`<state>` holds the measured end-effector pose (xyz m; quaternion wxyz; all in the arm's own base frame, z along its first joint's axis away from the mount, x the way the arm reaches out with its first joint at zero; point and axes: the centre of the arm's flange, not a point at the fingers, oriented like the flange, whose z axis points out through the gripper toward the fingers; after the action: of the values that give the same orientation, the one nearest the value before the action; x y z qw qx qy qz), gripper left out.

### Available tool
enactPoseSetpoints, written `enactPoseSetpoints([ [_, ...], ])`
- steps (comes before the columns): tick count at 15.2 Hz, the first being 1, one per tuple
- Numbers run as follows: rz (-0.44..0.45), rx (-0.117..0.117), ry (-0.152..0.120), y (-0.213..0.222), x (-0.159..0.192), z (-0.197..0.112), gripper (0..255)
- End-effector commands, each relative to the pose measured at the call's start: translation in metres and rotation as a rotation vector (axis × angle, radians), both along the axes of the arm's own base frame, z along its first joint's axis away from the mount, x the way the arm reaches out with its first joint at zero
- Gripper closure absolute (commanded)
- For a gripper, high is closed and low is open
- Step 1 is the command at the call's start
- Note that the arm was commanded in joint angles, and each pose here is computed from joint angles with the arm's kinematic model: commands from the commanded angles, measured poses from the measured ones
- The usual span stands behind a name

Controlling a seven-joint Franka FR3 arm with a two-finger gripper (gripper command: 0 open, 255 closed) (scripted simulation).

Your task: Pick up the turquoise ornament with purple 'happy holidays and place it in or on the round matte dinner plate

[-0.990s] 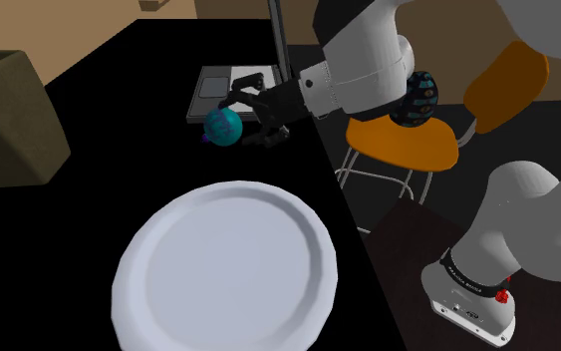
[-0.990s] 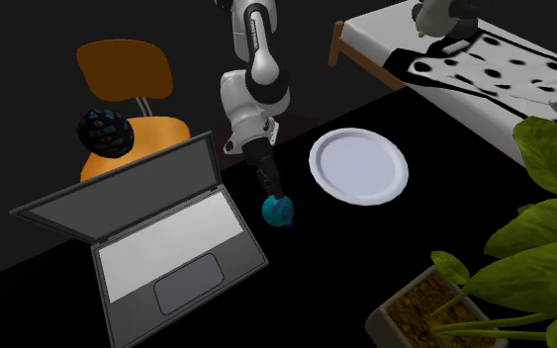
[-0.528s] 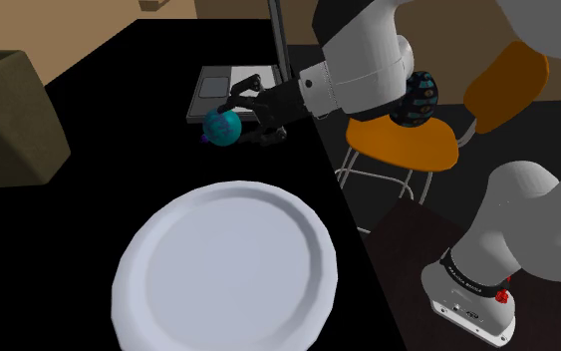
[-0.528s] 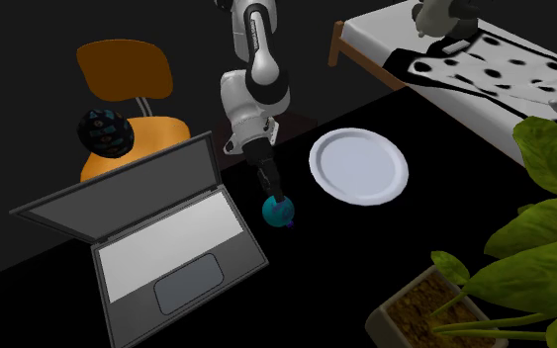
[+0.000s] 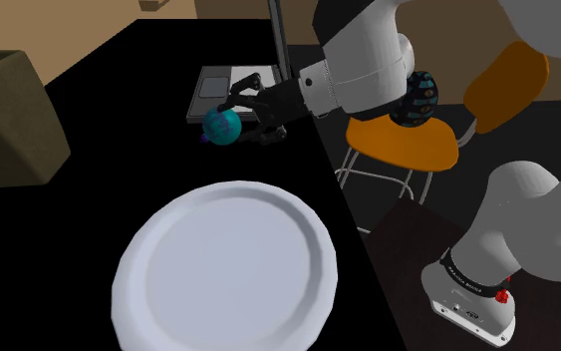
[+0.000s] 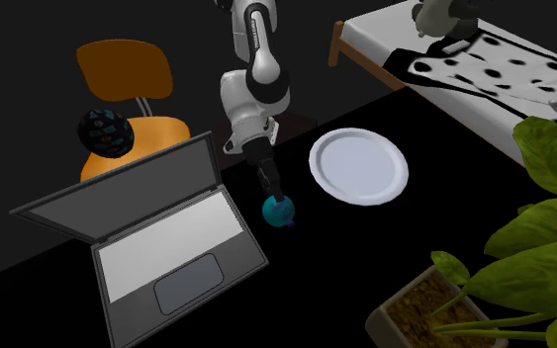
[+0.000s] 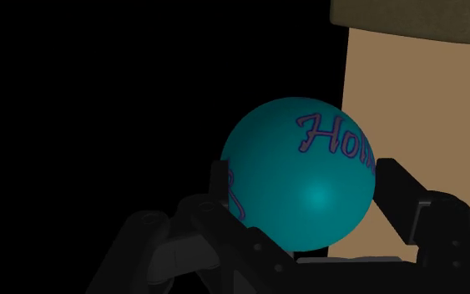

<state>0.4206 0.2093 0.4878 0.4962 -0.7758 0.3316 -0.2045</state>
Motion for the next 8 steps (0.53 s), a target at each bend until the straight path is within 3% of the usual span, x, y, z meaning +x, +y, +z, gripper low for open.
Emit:
enactPoseSetpoints([
  [1,0.000,0.000,0.000,0.000,0.000,0.008,255],
  [8,0.000,0.000,0.000,0.000,0.000,0.045,255],
])
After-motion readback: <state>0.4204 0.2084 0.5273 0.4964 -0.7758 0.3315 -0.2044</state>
